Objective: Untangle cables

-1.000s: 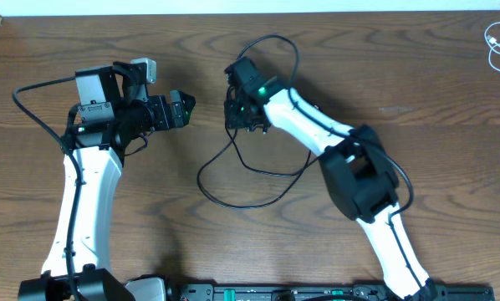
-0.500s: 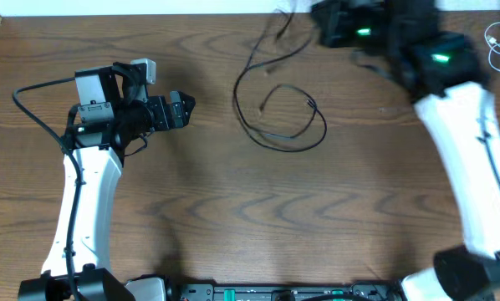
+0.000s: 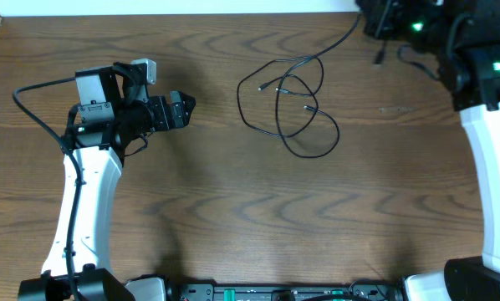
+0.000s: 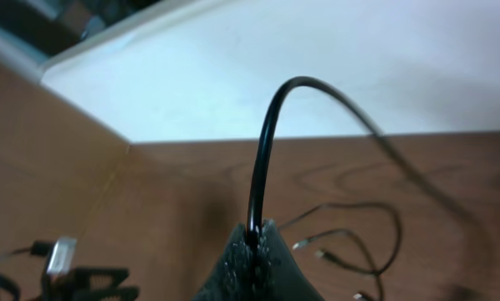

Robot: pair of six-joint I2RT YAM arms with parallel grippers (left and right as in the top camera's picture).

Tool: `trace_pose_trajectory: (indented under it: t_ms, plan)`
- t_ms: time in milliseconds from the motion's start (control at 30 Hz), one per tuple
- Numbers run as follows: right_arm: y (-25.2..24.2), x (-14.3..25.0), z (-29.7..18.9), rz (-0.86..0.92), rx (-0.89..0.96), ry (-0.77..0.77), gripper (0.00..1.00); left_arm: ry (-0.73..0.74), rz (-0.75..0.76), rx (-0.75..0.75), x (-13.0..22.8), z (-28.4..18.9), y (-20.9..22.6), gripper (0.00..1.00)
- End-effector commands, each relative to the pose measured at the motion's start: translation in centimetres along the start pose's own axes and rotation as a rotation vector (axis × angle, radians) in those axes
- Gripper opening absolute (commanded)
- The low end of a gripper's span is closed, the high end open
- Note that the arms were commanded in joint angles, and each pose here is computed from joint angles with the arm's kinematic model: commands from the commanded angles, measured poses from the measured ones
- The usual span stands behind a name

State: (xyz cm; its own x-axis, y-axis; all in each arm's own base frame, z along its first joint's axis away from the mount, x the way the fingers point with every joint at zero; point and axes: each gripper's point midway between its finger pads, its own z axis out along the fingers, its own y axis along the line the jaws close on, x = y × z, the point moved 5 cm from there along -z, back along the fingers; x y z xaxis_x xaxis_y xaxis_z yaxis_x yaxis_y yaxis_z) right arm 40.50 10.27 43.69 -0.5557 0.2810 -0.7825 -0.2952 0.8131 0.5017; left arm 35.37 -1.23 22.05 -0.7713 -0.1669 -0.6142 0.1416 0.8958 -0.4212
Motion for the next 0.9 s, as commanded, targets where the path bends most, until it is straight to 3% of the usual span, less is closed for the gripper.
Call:
trace_pose_trajectory:
  t_ms: [0,367,433,567,867]
  plan:
    - [-0.5,-3.2,-4.7,-0.034,0.039,-0.141,0.01,-0.011,0.007,-0.004,-0.3,-0.3,0.0,1.00]
    - [-5.1,-8.1,-17.2,0.002,0.350,-0.430,0.01,0.014,0.010,0.027,0.2,-0.1,-0.7,0.99]
    - [-5.5,-8.2,-18.4,0.010,0.374,-0.448,0.01,0.028,0.026,0.044,0.4,0.2,-1.5,0.91]
    - [-6.6,-7.3,-17.8,0.036,0.399,-0.394,0.01,0.068,0.129,0.108,1.3,2.4,-5.6,0.82]
    - [-8.0,-6.4,-15.4,0.081,0.347,-0.291,0.01,0.138,0.316,0.111,4.3,11.8,-14.8,0.78]
